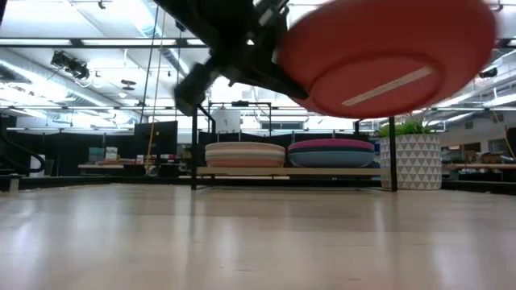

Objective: Place and stack plates onto a shelf
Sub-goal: Stack the orange plate on top of the pink plate on the shelf, then return to Home Position

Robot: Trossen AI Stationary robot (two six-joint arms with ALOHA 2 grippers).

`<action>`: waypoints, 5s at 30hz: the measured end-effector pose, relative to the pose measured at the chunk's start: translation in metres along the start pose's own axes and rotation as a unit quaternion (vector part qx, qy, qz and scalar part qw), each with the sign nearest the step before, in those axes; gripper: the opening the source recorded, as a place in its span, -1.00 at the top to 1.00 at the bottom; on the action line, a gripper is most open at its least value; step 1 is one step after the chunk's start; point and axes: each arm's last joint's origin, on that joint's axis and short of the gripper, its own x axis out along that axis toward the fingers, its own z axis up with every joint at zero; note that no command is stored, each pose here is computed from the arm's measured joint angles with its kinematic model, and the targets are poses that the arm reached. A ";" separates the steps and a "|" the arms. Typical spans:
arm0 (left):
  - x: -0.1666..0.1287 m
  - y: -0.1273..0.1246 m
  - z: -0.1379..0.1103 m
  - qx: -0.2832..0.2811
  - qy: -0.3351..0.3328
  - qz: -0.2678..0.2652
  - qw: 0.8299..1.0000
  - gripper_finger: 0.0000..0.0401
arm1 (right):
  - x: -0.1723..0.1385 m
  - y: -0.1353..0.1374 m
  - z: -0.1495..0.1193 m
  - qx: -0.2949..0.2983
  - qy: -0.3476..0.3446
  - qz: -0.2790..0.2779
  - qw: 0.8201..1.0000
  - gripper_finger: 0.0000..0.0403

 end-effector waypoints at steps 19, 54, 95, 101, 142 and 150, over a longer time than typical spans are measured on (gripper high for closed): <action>0.042 0.035 -0.095 -0.073 0.157 0.041 0.984 0.78 | -0.023 0.070 -0.032 -0.067 -0.071 0.017 0.995 0.59; 0.067 0.066 -0.256 -0.063 0.025 0.026 0.997 0.78 | -0.032 0.101 -0.040 -0.091 -0.144 0.028 0.985 0.59; 0.093 0.087 -0.246 -0.260 0.076 -0.064 0.961 0.23 | -0.032 0.101 -0.041 -0.111 -0.144 0.022 0.983 0.59; 0.092 0.090 -0.247 -0.323 0.057 -0.057 0.943 0.22 | -0.032 0.101 -0.041 -0.118 -0.144 0.021 0.982 0.59; -0.040 0.041 -0.201 -0.539 -0.078 -0.284 0.789 0.68 | -0.024 0.052 -0.059 -0.184 -0.152 -0.053 0.970 0.67; -0.087 0.037 -0.199 -0.560 -0.083 -0.187 0.803 0.74 | -0.014 0.010 -0.071 -0.159 -0.193 -0.023 0.968 0.82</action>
